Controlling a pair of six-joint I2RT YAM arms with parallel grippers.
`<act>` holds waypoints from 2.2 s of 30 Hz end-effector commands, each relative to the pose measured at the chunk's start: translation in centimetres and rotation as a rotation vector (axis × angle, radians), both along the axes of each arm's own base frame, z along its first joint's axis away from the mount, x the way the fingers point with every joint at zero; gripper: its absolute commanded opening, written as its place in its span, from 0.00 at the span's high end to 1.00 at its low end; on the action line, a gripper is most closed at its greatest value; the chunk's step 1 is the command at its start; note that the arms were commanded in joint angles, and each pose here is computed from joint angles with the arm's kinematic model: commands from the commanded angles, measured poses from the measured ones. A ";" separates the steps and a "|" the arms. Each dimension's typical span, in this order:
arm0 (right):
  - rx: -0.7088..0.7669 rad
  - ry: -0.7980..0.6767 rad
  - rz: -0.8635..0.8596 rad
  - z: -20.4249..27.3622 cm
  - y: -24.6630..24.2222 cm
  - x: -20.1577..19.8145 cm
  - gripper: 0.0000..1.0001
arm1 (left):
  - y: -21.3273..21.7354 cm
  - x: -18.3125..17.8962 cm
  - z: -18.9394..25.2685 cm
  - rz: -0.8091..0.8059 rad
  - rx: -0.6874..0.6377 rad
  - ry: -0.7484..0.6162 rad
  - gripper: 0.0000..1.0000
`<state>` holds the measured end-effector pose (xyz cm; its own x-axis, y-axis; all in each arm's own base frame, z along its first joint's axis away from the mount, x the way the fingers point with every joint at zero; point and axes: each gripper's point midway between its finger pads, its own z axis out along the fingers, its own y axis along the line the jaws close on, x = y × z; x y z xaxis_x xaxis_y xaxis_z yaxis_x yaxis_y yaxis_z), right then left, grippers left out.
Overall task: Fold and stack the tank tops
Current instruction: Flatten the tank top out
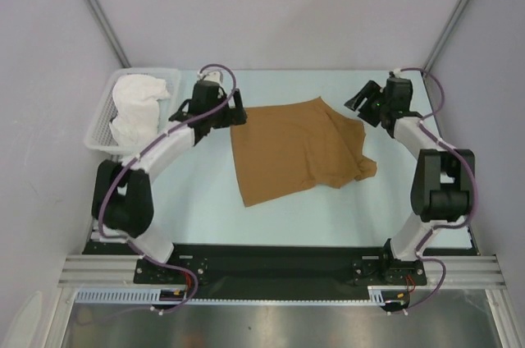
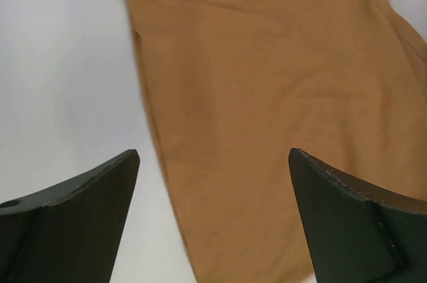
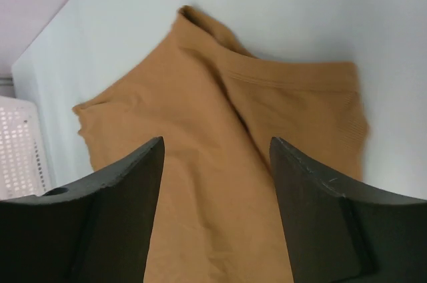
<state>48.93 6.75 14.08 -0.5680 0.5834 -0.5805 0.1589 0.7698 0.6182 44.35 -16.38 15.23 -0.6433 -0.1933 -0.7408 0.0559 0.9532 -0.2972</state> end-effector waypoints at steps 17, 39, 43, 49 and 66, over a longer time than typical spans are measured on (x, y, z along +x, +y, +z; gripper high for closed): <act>-0.150 0.216 -0.209 -9.0 -6.2 -0.7 0.32 | -7.2 -19.5 -7.9 -0.261 -0.084 0.166 0.03; -0.345 0.084 -0.327 -1.6 -9.4 5.4 0.00 | -4.5 -22.7 -11.2 -0.226 -0.060 0.242 0.04; -0.276 0.062 -0.306 -0.5 -7.9 -0.8 0.03 | -4.1 -23.3 -11.5 -0.217 -0.077 0.244 0.05; -0.258 0.084 -0.223 -1.8 -3.4 -8.3 0.32 | -4.4 -24.0 -11.7 -0.230 -0.121 0.252 0.18; -0.217 0.178 -0.029 -6.8 0.6 -18.6 0.44 | -6.1 -24.2 -12.6 -0.254 -0.173 0.264 0.21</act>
